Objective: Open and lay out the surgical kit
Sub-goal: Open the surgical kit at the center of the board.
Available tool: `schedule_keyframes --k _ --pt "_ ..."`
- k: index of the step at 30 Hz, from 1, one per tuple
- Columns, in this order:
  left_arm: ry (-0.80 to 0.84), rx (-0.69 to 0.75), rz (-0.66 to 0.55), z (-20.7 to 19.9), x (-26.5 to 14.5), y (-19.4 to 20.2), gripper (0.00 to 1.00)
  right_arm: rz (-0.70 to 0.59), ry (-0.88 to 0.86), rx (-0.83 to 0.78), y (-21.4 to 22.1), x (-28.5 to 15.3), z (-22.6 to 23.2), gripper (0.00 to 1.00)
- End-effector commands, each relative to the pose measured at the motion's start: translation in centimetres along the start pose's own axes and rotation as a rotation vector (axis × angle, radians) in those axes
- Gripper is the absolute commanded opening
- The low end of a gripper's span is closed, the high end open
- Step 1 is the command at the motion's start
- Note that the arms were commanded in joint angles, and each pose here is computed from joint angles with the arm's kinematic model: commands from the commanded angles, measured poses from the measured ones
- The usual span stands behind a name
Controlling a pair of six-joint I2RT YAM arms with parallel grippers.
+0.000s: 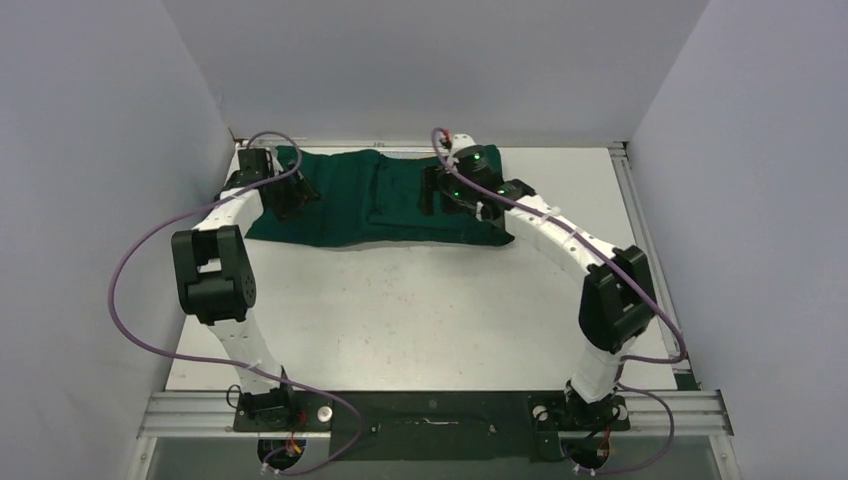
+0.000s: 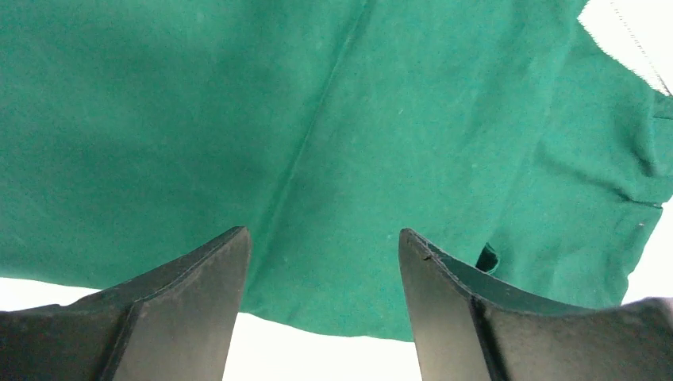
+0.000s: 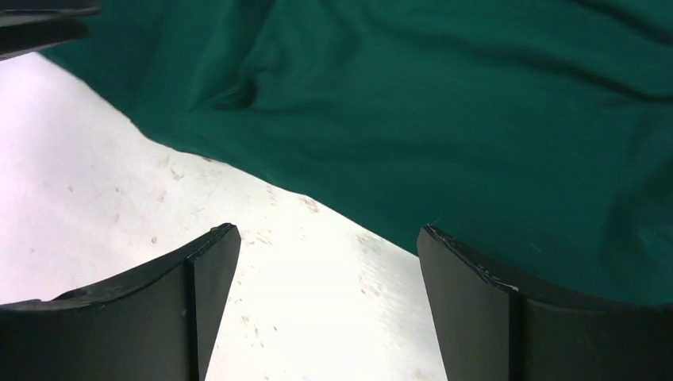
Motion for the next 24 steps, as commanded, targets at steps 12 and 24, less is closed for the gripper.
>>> schedule_keyframes --k 12,24 --pt "-0.146 -0.081 0.032 2.5 3.8 2.2 0.65 -0.073 0.090 -0.177 1.6 7.8 5.5 0.80" --pt "-0.349 -0.277 0.171 4.6 2.8 7.9 0.59 0.015 -0.133 -0.414 4.7 10.2 8.4 0.77"
Point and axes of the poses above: each gripper's point midway between its finger pads, its own x axis out along the fingers, its own z axis along the line the jaws close on, y = z × x, the point moved 7 cm from there along -x, back along the fingers, and after that the axes turned 10 degrees about x, right-handed, at the moved point
